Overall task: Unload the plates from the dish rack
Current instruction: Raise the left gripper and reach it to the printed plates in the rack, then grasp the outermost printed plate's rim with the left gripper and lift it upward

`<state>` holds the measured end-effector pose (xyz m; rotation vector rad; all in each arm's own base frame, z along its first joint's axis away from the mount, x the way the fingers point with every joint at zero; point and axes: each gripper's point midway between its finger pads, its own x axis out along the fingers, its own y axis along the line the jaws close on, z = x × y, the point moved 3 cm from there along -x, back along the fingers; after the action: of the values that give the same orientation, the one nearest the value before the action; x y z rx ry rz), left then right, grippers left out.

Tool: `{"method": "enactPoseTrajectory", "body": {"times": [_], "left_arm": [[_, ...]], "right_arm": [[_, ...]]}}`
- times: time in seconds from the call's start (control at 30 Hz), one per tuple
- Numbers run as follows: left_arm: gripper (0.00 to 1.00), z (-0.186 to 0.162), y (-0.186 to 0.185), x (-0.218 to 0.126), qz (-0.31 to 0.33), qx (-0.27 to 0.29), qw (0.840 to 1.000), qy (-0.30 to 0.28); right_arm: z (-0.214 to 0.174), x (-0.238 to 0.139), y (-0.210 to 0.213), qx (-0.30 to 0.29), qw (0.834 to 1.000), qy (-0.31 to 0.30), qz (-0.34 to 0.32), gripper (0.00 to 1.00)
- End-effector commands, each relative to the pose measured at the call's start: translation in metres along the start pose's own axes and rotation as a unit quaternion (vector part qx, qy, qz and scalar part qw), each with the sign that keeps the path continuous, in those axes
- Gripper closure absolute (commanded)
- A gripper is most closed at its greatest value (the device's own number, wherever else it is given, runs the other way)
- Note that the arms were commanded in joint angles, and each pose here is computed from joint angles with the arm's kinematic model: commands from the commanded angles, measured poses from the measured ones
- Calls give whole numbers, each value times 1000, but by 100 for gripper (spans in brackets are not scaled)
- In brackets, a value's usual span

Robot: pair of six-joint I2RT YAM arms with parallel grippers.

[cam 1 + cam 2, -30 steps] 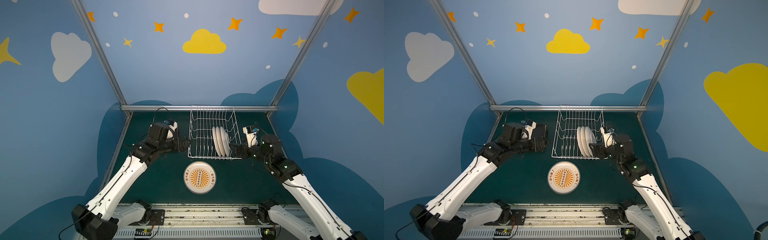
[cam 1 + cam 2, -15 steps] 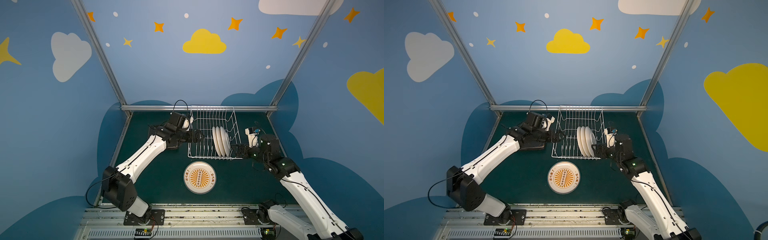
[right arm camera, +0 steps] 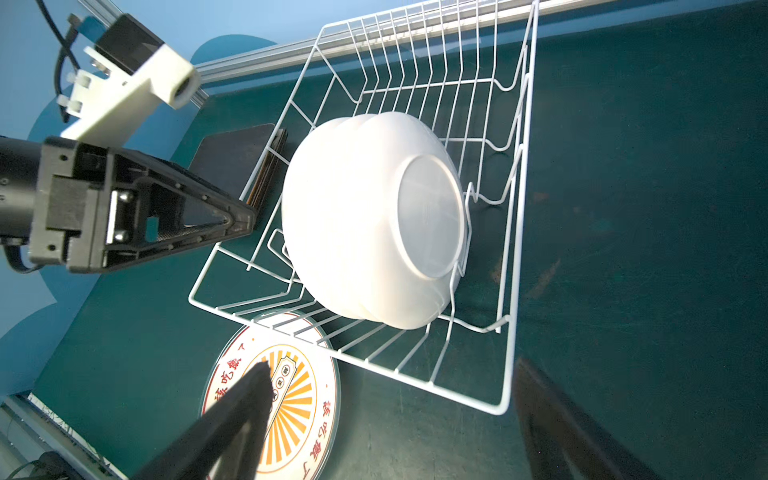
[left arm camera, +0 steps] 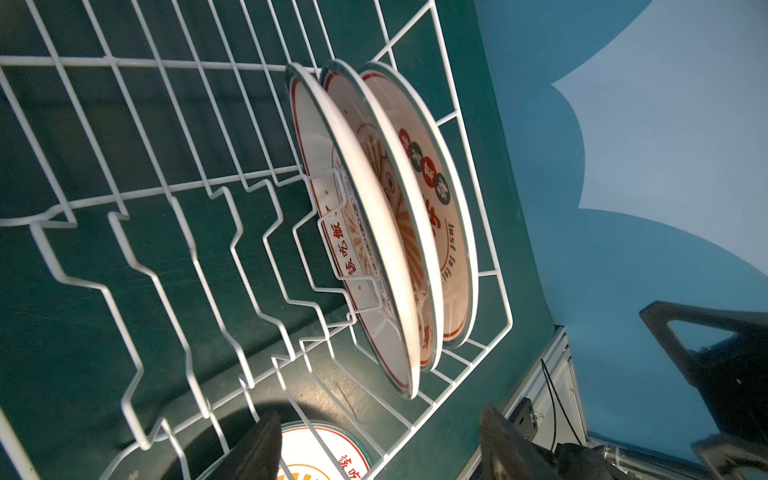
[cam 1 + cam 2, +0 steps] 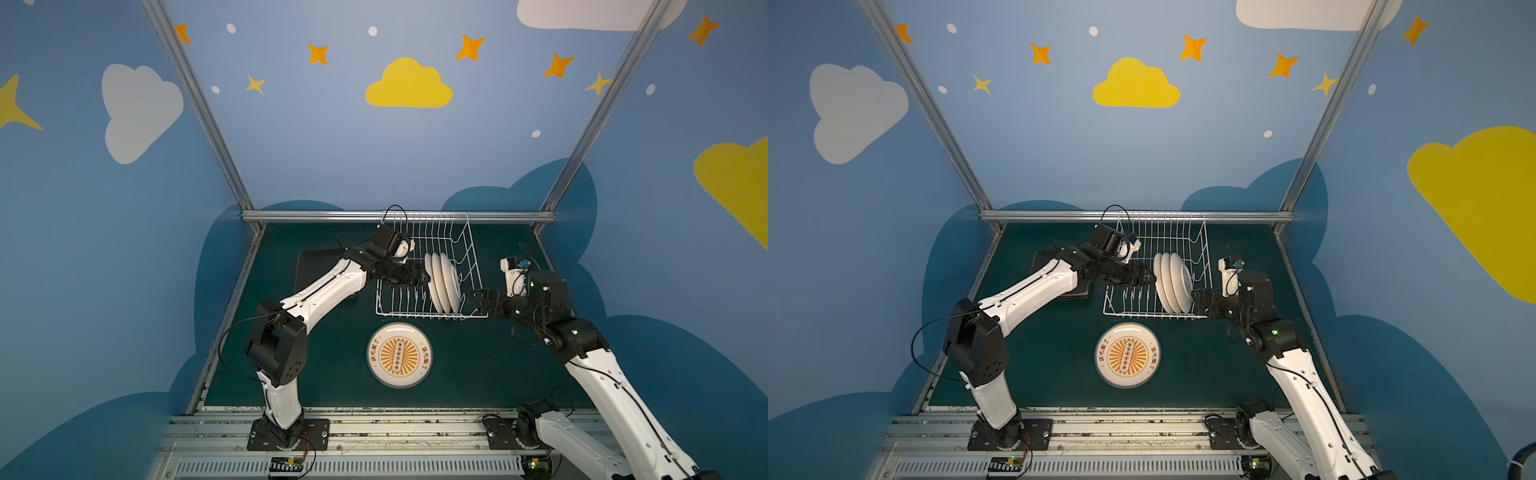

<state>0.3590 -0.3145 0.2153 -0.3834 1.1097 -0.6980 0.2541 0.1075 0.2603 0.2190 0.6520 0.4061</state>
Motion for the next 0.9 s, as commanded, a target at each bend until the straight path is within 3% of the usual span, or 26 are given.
{"method": "enactPoseTrajectory", "body": {"times": [0.0,0.2,0.43,0.67,0.77,0.87], "left_arm": [[32,11,-3,8,-11,-13,1000,-7],[46,15,-1,25,-21,-36,999,-3],[52,20,2,38,-24,-53,998,-3],[64,20,4,50,-30,-78,997,-1],[73,20,2,55,-34,-84,996,2],[75,20,2,59,-33,-92,995,6]], "right_arm": [[-1,-5,-2,5,1000,-1,-3,11],[0,-5,-3,8,1000,-4,-4,11],[1,-4,-4,9,1000,-6,-3,10],[4,-3,-4,11,1000,-12,1,11],[5,-2,-4,12,1000,-13,2,10],[6,-1,-4,12,1000,-13,6,11]]}}
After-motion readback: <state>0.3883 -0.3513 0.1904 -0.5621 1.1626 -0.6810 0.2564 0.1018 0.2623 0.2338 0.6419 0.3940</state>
